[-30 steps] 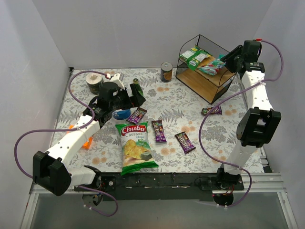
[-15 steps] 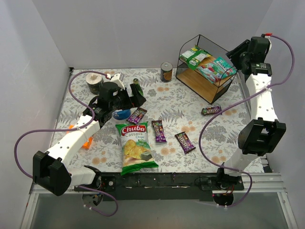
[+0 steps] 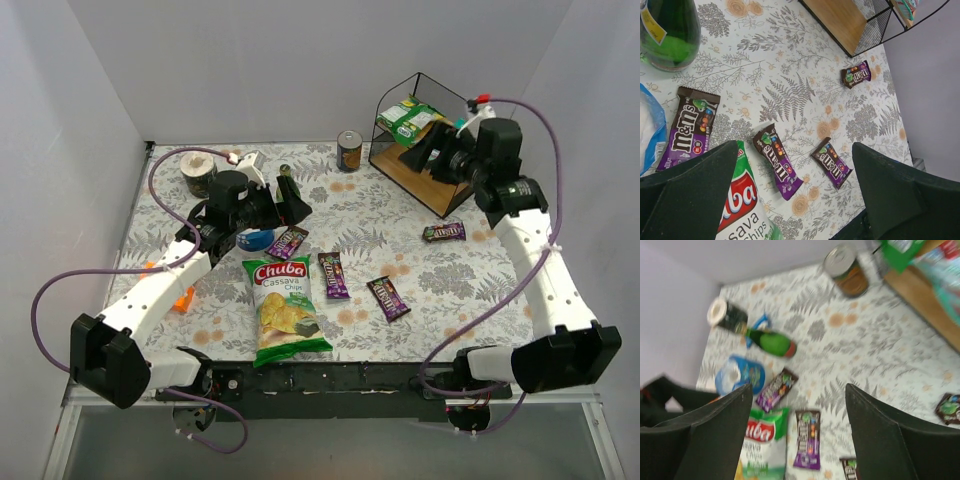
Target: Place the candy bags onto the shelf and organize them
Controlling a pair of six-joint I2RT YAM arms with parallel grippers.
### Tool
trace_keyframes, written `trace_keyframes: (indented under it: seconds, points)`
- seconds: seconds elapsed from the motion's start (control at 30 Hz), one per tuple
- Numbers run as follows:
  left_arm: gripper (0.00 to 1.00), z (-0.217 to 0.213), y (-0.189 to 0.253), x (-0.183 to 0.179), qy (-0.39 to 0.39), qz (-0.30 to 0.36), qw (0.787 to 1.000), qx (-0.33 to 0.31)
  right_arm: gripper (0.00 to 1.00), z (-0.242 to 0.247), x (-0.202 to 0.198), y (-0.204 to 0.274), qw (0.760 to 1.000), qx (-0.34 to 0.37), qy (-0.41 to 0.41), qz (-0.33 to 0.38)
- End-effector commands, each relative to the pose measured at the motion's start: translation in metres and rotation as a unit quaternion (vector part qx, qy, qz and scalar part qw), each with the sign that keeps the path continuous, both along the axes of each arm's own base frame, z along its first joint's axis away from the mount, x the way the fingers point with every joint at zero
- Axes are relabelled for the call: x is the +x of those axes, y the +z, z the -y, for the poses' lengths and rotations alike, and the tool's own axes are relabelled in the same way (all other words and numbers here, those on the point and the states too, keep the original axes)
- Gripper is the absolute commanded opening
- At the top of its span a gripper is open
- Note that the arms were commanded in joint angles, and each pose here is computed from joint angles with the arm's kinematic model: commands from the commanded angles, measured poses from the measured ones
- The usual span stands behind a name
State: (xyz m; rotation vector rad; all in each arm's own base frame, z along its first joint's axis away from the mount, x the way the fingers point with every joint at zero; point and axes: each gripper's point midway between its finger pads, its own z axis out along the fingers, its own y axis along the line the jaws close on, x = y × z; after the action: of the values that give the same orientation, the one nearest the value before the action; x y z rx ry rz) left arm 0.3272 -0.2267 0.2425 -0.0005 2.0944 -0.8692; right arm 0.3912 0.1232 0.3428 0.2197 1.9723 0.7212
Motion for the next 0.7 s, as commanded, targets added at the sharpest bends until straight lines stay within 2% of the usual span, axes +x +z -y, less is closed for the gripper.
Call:
trace_keyframes:
  seconds: [0.0, 0.13, 0.3, 0.47, 0.67]
  points:
    - [0.98, 0.009, 0.009, -0.001, -0.028, 0.011, 0.999, -0.013, 0.83, -0.037, -0.055, -0.034, 0.992, -0.046, 0.12, -0.004]
    - [0.98, 0.014, 0.0, -0.006, -0.044, -0.001, 0.999, -0.023, 0.83, -0.05, -0.104, -0.081, 0.984, -0.034, 0.169, -0.051]
    - [0.98, 0.024, -0.009, -0.014, -0.075, -0.022, 0.996, -0.039, 0.81, -0.042, -0.152, -0.149, 0.976, 0.0, 0.147, -0.159]
    - [0.98, 0.031, -0.012, -0.018, -0.09, -0.034, 0.994, -0.054, 0.79, -0.03, -0.181, -0.196, 0.965, -0.006, 0.12, -0.233]
    - [0.98, 0.031, -0.014, -0.023, -0.097, -0.04, 0.993, -0.057, 0.73, -0.021, -0.206, -0.235, 0.938, -0.015, 0.098, -0.331]
